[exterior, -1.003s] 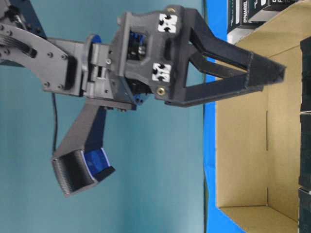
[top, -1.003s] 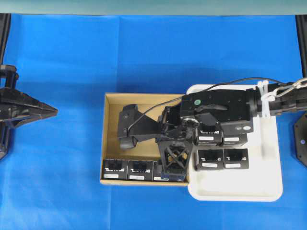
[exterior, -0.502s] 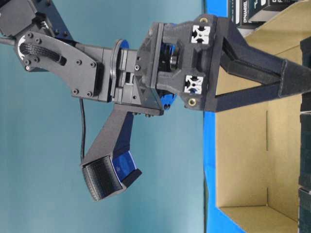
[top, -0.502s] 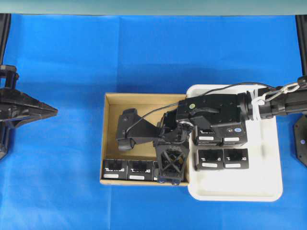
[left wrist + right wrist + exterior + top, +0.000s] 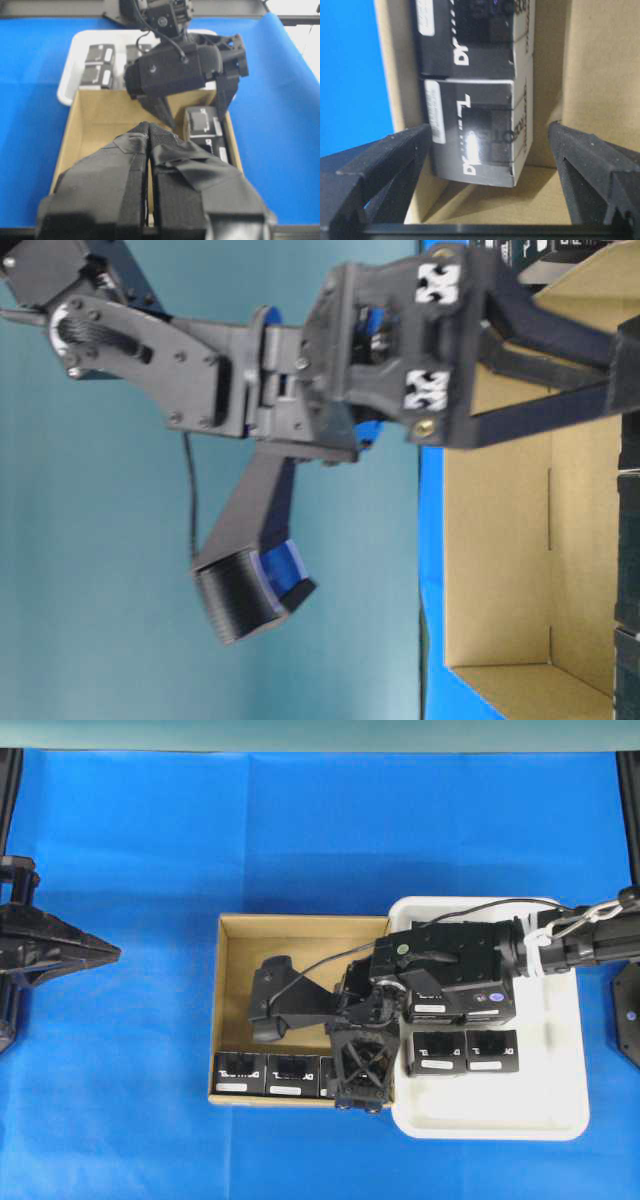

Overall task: Pick the box from inside the cardboard box.
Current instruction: 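Close the right gripper around the rightmost black box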

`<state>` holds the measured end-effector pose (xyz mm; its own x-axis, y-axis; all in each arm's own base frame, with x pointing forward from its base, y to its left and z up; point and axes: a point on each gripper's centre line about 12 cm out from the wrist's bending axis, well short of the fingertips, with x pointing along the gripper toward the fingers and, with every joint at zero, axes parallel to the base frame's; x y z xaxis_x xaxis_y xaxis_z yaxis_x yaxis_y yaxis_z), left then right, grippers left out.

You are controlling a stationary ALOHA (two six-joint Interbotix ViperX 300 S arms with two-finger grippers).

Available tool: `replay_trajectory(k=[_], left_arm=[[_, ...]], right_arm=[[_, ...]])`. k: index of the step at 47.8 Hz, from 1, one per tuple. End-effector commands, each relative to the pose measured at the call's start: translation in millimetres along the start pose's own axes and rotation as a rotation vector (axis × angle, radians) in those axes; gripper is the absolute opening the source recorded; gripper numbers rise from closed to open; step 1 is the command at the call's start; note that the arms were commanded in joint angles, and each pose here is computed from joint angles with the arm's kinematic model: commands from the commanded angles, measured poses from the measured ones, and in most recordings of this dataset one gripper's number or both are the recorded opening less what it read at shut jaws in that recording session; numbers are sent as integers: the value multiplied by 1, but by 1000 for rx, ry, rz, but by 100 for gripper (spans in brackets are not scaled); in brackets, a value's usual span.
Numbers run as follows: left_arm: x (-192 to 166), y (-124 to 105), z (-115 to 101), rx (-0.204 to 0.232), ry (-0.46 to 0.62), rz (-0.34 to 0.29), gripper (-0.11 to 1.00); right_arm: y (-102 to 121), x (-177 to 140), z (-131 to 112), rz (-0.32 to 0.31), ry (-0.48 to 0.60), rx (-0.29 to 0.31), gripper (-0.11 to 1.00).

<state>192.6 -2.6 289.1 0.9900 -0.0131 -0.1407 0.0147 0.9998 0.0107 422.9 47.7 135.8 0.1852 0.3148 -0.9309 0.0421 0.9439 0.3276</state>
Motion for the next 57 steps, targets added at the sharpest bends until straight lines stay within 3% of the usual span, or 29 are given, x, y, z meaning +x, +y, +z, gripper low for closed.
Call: replay_trajectory(k=[1, 31, 57], left_arm=[[1, 0, 11, 2, -23, -1, 1], [2, 0, 10, 2, -21, -1, 1], [4, 0, 8, 2, -14, -1, 1]], right_arm=[[-2, 7, -1, -1, 4, 6, 98], [-35, -2, 2, -45, -38, 53, 98], [-58, -12, 7, -62, -57, 28, 98]])
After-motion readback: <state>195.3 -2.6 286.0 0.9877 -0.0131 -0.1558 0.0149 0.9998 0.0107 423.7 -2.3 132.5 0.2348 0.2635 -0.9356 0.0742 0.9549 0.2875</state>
